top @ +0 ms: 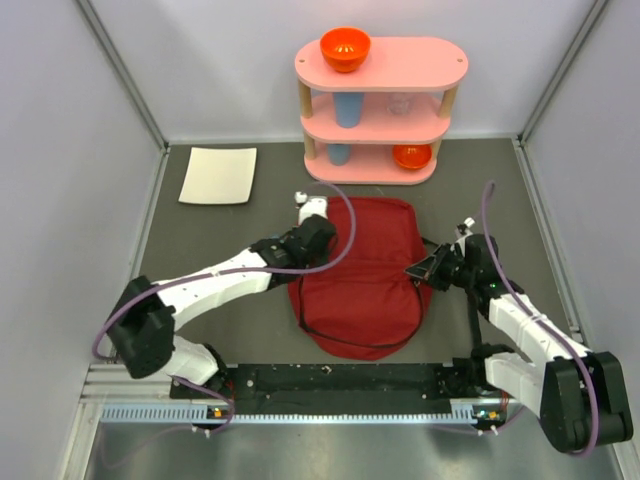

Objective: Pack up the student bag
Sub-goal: Unzip the student bag at the center of the board, then pick up the personal item from the center of the board.

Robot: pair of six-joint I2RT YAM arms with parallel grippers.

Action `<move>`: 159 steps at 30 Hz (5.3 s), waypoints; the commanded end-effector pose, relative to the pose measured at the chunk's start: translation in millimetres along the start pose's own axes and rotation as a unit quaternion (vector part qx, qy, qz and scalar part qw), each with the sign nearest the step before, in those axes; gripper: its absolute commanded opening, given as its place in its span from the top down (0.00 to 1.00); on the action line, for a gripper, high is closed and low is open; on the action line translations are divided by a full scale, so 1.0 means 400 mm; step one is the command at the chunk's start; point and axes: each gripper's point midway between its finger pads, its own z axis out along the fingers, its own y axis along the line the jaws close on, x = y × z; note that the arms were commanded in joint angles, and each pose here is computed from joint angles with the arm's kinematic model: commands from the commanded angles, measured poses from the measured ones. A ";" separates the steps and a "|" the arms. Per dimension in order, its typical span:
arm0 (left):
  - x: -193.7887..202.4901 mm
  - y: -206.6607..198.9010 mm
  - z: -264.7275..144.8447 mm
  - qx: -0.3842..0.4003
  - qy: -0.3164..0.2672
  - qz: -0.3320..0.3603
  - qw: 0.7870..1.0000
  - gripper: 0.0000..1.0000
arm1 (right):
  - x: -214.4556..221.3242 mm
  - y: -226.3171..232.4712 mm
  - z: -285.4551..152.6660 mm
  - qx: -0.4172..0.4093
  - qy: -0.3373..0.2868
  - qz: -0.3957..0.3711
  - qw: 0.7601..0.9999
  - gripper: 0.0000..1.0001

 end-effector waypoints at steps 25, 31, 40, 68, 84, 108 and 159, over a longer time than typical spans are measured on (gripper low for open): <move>-0.028 0.298 -0.123 -0.080 -0.048 -0.063 0.994 0.01 | -0.176 0.191 -0.106 -0.040 -0.078 -0.126 0.988 0.28; 0.005 0.357 -0.103 -0.043 -0.046 -0.171 0.983 0.01 | -0.102 0.370 -0.086 -0.125 -0.019 -0.209 0.970 0.26; 0.060 0.477 -0.094 -0.042 -0.053 -0.277 0.958 0.01 | 0.042 0.543 0.138 -0.164 0.108 -0.264 0.945 0.28; 0.040 0.497 -0.001 0.034 -0.079 -0.340 0.936 0.01 | 0.219 0.514 0.684 -0.050 0.234 -0.306 0.922 0.36; 0.049 0.456 0.066 0.090 -0.031 -0.347 0.933 0.08 | 0.338 0.487 0.641 -0.095 0.331 -0.269 0.900 0.50; 0.055 0.506 0.028 0.021 -0.044 -0.330 0.943 0.16 | 0.289 0.491 0.604 -0.057 0.282 -0.283 0.915 0.52; -0.019 0.504 -0.057 0.020 -0.108 -0.317 0.942 0.08 | 0.329 0.631 0.450 -0.220 0.293 -0.202 0.908 1.00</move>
